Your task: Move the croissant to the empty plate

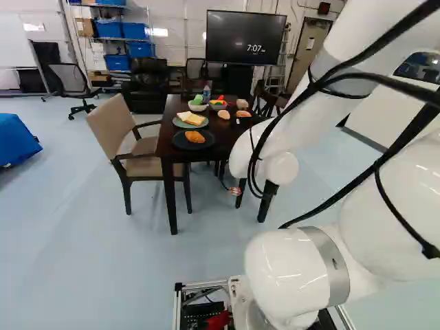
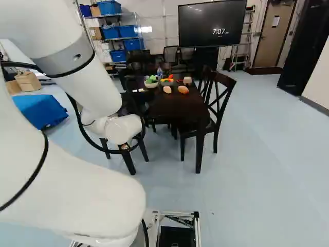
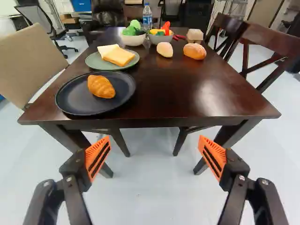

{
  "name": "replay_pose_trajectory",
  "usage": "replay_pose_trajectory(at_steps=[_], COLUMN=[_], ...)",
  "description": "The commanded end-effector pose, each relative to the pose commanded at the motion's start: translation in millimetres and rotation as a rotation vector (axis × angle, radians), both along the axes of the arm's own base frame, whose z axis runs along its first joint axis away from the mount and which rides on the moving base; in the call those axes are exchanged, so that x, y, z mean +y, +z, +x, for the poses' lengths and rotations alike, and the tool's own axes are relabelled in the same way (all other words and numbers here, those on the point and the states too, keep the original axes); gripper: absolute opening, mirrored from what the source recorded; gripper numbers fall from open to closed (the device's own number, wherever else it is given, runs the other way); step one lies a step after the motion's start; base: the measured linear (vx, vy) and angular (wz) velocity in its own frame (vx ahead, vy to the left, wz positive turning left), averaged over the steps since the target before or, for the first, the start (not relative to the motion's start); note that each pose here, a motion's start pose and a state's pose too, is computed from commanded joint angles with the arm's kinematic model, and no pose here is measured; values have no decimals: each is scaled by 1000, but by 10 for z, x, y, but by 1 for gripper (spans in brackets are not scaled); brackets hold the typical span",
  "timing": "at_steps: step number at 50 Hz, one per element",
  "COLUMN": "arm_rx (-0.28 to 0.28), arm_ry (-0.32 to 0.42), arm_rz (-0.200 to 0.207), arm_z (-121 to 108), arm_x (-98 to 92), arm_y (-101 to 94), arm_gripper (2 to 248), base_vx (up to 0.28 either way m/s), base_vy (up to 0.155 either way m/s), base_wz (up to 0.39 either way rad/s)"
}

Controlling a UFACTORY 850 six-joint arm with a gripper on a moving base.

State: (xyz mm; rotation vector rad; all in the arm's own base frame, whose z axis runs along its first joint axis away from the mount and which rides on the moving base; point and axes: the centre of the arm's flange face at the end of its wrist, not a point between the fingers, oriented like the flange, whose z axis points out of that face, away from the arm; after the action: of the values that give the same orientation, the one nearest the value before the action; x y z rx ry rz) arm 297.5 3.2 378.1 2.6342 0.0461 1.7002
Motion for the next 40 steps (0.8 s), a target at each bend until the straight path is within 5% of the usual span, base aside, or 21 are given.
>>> replay_pose_trajectory(at_steps=[40], arm_rx=[-88], arm_ry=[-19], arm_rz=[21], arm_z=[-258], arm_x=[-31], arm_y=[-119], arm_gripper=[247], base_vx=[0], base_vy=[0], base_wz=[0])
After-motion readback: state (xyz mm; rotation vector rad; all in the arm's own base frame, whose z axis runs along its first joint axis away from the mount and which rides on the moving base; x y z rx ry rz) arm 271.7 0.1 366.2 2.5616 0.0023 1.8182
